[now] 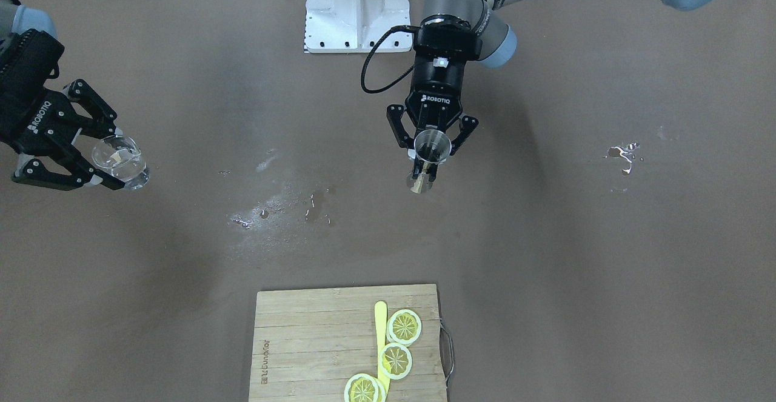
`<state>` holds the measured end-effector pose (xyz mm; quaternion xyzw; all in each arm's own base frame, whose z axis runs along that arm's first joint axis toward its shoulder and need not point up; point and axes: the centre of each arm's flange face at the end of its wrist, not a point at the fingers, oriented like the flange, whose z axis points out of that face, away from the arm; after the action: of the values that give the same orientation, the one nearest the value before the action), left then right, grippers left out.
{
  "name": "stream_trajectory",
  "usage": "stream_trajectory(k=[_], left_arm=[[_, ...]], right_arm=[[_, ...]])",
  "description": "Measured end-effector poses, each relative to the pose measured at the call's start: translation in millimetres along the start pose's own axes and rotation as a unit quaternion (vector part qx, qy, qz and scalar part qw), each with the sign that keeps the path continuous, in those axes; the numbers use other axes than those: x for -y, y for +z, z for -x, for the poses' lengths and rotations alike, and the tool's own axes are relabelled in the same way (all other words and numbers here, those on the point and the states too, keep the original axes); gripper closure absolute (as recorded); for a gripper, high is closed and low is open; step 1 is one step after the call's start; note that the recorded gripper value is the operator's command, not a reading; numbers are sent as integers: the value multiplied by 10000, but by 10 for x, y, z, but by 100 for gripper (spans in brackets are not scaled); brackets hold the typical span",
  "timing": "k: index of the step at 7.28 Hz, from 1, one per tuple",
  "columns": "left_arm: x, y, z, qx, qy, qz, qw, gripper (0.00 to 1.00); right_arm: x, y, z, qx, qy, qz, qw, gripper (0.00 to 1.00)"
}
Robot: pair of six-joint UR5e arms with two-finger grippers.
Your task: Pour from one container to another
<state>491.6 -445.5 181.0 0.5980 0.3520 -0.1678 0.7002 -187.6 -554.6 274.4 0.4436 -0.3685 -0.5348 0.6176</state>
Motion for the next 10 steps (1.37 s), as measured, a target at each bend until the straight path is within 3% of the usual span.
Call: stream_trajectory(k=[3, 8, 10], left_arm=[[-144, 125, -271, -343, 114, 474, 9982, 100], [-117, 266, -794, -857, 40, 901, 9922, 100], [-79, 254, -822, -1088, -23, 1038, 9886, 100]], right_arm=[[327, -22, -50, 97, -186, 303, 9993, 100], [1128, 14, 19, 121, -347, 127, 9992, 100], [1500, 202, 3, 72, -404, 275, 9988, 100]])
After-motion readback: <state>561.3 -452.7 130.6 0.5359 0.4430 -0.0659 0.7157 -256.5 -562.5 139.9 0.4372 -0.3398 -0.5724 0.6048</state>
